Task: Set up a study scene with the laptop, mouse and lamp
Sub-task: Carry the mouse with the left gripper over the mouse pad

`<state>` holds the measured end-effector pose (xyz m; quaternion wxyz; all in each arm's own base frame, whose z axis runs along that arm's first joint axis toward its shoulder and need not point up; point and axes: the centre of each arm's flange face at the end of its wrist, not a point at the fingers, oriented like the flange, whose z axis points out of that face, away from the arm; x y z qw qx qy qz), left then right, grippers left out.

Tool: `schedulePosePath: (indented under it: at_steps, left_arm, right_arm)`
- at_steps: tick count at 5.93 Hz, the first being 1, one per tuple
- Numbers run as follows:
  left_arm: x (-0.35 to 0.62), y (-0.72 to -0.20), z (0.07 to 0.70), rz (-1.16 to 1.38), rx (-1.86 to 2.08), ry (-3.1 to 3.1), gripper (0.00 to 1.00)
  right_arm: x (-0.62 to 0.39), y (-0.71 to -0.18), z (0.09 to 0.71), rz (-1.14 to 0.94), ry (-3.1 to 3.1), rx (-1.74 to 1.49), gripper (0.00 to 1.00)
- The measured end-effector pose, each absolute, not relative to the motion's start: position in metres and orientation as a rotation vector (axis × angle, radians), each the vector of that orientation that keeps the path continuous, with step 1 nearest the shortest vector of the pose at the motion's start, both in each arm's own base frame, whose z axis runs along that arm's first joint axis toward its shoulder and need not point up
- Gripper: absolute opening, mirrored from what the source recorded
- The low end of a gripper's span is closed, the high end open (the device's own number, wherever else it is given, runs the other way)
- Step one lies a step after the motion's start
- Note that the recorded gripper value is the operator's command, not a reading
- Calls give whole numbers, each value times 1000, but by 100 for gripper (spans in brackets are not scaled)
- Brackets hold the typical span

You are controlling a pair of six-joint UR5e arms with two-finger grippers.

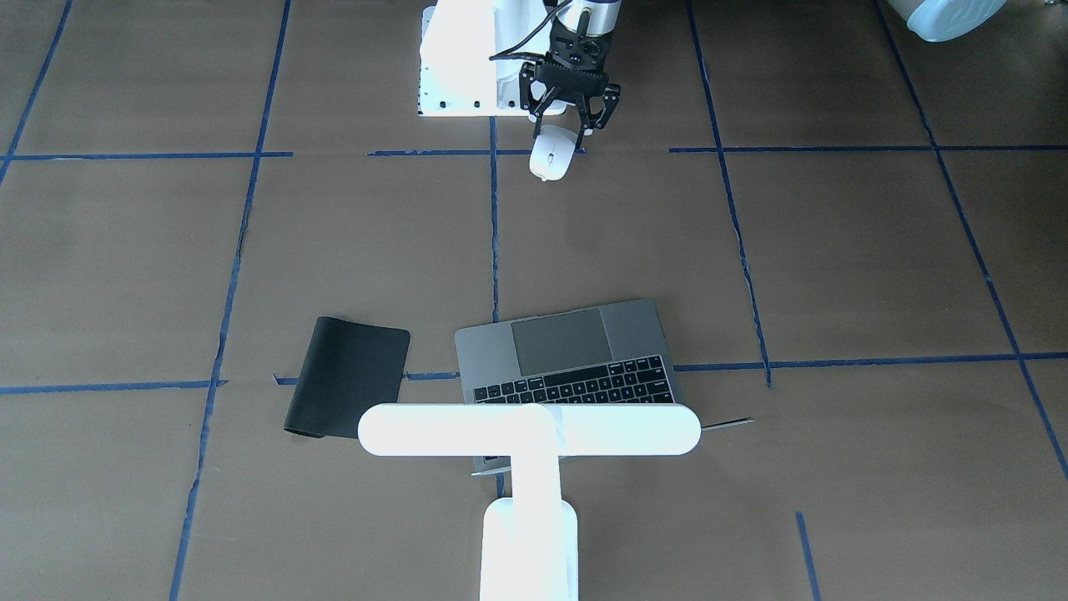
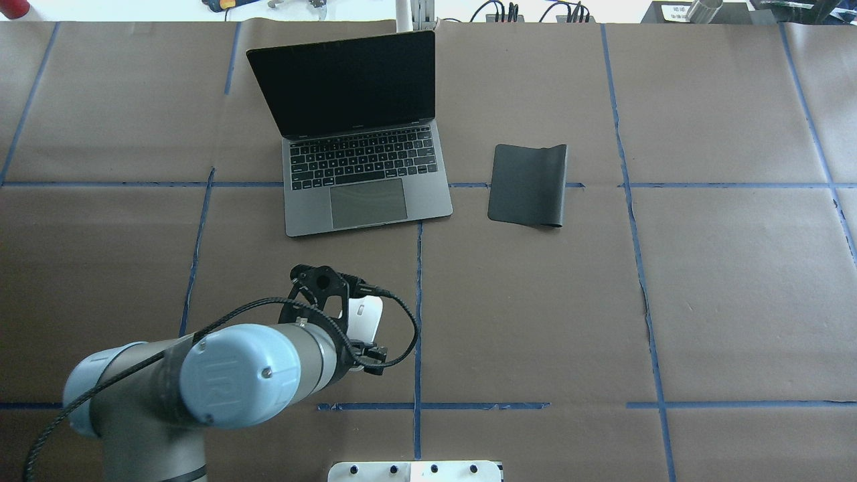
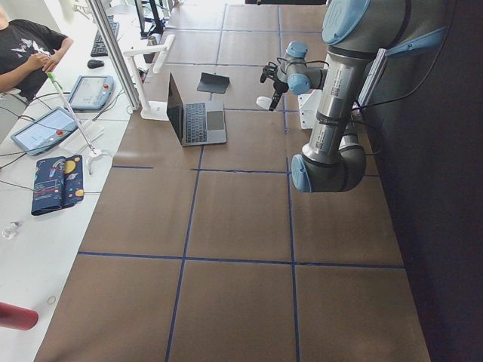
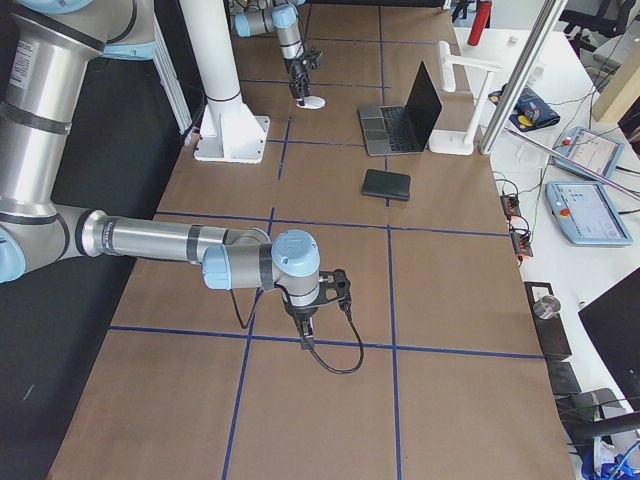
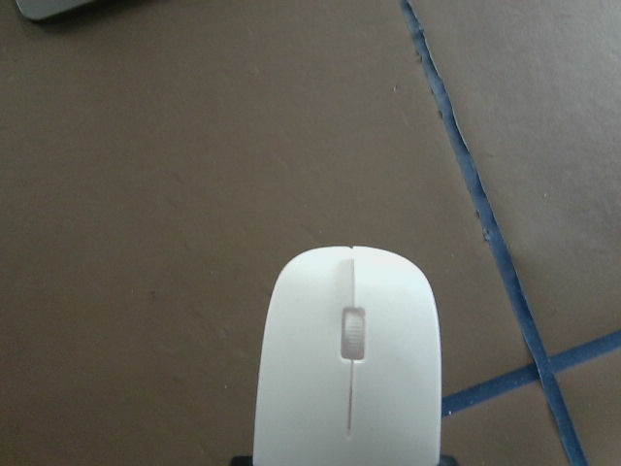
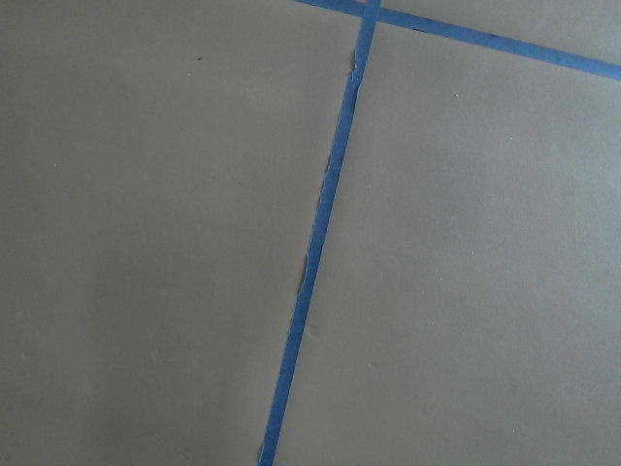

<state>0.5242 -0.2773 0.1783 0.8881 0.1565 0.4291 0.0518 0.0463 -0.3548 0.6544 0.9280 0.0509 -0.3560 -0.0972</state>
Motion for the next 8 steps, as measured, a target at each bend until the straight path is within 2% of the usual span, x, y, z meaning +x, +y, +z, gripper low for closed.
schedulePosePath:
  at_steps: [6,7,8]
  left_arm:
    - [729,-468,30,-71,264,807,39]
    - [752,-485,21,-109,254,812,45]
    - [766,-494,15,-158,242,831,57]
  right_arm:
    - [46,-353,656,-198,-731,100,100]
    - [46,-352,656,-197,-734,98,100]
    - [46,-351,657,-197,-737,96,100]
